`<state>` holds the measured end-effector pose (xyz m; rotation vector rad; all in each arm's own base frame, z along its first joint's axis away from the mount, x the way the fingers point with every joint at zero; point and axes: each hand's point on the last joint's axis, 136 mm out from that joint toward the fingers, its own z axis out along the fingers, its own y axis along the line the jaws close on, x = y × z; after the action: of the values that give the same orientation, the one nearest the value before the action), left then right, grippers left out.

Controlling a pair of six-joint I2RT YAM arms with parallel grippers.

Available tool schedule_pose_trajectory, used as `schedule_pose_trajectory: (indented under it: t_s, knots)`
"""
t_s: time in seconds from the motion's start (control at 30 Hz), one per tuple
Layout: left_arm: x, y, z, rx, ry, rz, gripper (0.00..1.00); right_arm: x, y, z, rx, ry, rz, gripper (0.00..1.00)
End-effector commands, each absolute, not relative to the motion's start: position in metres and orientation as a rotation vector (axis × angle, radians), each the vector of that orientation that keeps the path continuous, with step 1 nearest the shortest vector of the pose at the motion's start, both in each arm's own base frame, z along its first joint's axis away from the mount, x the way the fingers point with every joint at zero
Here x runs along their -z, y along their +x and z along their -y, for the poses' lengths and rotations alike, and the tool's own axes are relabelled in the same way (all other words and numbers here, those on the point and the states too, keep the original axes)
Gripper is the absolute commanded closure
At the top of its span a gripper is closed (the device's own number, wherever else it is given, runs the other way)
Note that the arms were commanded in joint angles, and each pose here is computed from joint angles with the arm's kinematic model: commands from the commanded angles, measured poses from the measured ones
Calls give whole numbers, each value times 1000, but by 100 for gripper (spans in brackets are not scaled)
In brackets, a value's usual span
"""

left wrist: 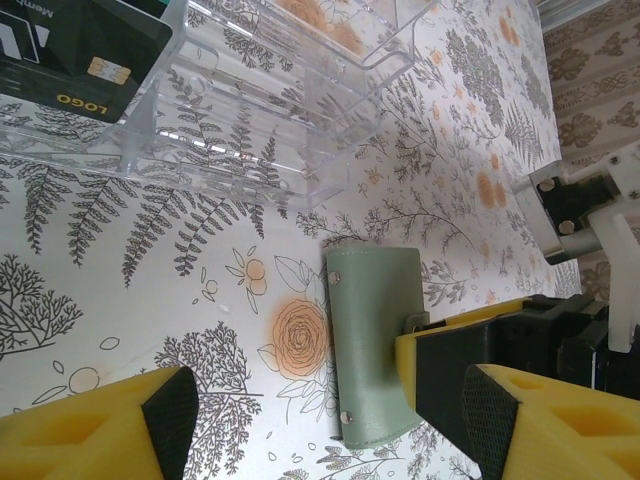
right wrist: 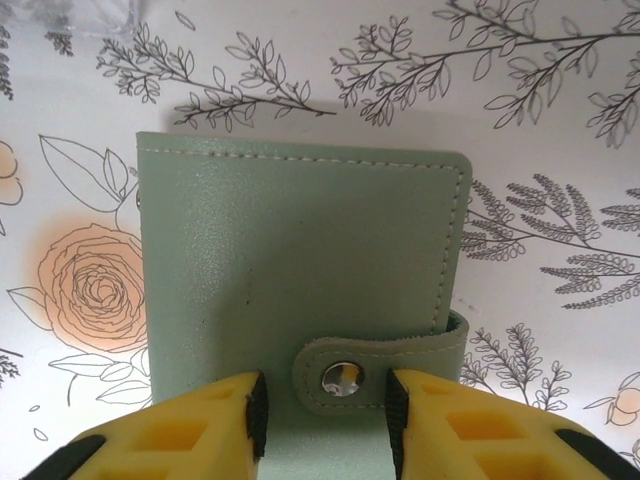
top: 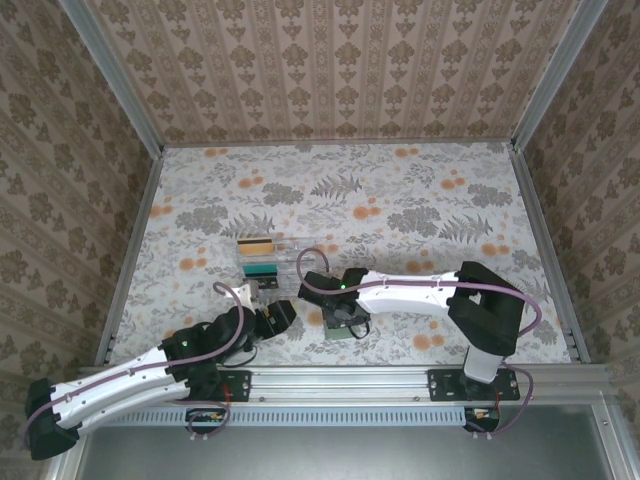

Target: Take the credit cards out of the card holder

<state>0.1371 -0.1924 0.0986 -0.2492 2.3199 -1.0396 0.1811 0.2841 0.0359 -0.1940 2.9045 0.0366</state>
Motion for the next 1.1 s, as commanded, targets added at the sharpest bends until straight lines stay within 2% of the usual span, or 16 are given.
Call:
schedule_pose_trajectory:
  t_s: [0.0, 0.13, 0.23, 0.5, 0.63, 0.83, 0.9, 1.0, 1.07]
  knots:
    - [-92, 140, 186, 1002, -287, -2323, 25, -27, 174, -282, 4, -206, -2948, 56]
    - [-93, 140, 187, 1006, -287, -2319, 25, -21, 178, -280, 44, -239, -2945, 55]
    - [-93, 140, 187, 1008, -284, -2321, 25, -19, 181, -279, 61, -254, -2936, 61]
    - [-92, 140, 189, 1008, -284, -2329, 24, -29, 186, -283, 28, -287, -2899, 82]
    - [-93, 141, 192, 1009, -279, -2331, 24, -39, 188, -287, -20, -305, -2878, 99]
    - [-96, 142, 199, 1014, -266, -2339, 27, -56, 190, -294, -116, -348, -2829, 100]
    - [-98, 143, 204, 1022, -263, -2343, 31, -61, 191, -299, -172, -377, -2803, 100]
    - [-100, 144, 213, 1044, -254, -2353, 44, -69, 191, -305, -256, -397, -2765, 100]
    - [-101, 144, 220, 1054, -253, -2363, 70, -72, 189, -307, -306, -410, -2748, 100]
